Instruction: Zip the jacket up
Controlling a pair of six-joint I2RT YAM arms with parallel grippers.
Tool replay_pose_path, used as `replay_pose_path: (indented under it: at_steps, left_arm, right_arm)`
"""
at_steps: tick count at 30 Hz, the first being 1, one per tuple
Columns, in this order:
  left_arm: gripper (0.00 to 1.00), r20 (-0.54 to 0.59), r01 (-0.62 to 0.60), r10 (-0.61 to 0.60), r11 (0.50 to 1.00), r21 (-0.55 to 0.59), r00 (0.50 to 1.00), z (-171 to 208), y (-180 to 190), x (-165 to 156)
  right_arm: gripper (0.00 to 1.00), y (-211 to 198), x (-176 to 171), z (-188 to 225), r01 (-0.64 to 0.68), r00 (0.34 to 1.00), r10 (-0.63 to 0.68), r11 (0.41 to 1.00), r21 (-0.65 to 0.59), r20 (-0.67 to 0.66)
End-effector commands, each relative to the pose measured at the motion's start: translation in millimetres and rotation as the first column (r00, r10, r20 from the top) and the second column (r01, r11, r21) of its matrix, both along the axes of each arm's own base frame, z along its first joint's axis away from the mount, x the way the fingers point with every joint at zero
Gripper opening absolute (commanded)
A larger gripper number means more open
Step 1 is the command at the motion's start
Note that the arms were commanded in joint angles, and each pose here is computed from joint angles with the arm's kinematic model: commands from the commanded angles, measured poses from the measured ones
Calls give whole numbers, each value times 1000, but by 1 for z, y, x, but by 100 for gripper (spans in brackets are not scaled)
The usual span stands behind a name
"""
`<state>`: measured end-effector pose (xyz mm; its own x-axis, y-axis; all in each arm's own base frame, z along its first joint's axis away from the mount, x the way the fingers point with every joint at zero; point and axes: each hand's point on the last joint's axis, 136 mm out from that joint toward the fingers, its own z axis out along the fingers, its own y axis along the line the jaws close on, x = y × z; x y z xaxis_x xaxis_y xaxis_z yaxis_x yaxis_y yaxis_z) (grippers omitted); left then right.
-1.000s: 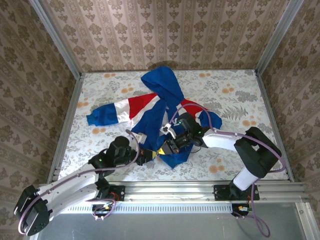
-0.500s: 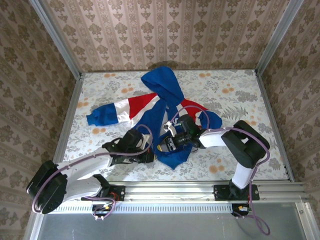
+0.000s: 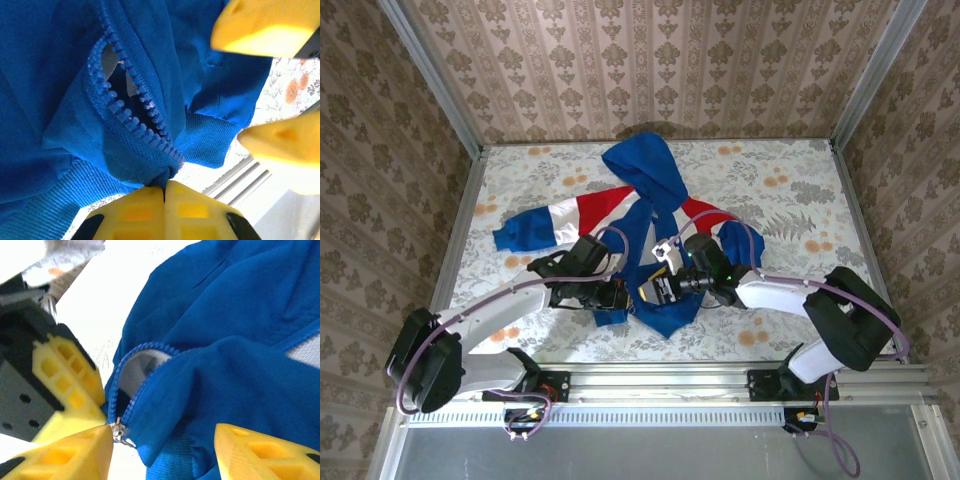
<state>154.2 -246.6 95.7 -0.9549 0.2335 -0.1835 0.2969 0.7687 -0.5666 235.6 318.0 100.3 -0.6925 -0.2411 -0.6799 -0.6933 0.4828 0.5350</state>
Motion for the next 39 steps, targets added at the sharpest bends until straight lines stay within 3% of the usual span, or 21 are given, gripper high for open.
replay_pose_path:
  at_steps: [1, 12, 19, 28, 39]
  left_arm:
    - [0, -36, -18, 19, 999, 30, 999, 5, 5, -1]
    - [0, -35, -55, 55, 998, -7, 998, 17, 5, 3]
    - [0, -34, -81, 79, 996, -48, 996, 23, 1, 5]
    - [0, -54, -92, 89, 993, -68, 995, 22, -2, 2]
    - [0, -59, -99, 93, 991, -92, 994, 23, -5, 1]
  right_arm:
    - [57, -6, -10, -7, 22, 1000, -22, 999, -38, -2]
    - [60, -15, -13, 11, 73, 995, -69, 996, -49, 79]
    - [42, 0, -32, 6, 35, 985, -14, 992, -119, 170]
    - [53, 27, -39, -6, -15, 985, 38, 991, -135, 170]
    - [53, 46, -27, -9, -6, 986, 24, 994, -110, 167]
